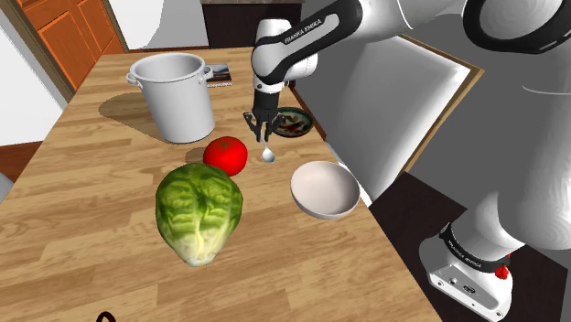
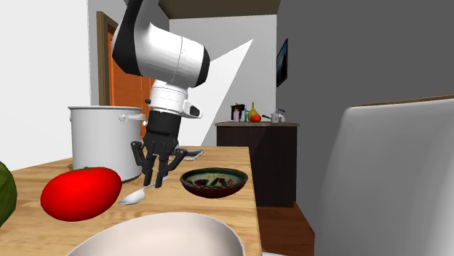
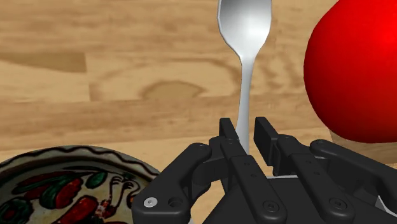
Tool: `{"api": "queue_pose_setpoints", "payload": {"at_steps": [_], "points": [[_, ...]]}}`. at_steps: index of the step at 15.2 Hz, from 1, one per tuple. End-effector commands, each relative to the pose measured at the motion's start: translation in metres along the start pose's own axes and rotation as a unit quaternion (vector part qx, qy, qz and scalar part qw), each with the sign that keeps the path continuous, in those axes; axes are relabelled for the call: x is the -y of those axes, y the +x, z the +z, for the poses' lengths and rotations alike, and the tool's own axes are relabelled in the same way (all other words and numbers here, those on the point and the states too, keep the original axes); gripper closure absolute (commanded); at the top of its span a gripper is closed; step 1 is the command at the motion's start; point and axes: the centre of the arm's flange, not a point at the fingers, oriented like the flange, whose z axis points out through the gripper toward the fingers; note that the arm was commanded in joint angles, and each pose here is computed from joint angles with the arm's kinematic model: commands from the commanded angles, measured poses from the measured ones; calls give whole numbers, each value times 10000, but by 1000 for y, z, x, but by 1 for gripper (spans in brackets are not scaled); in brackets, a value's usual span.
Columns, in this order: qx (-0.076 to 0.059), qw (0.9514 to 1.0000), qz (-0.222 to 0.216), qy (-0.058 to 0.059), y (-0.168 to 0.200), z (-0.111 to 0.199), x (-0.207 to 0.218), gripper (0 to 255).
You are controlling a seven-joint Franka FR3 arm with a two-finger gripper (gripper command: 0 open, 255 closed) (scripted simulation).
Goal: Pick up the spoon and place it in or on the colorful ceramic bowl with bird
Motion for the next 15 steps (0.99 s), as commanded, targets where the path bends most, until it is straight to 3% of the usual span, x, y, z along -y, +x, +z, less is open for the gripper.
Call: {"api": "queue_pose_setpoints", "payload": {"at_steps": [1,15], "points": [[2,10000,0,-1,-1,-12,2,255],[2,10000,0,-1,-1,-78,2,255]]}}
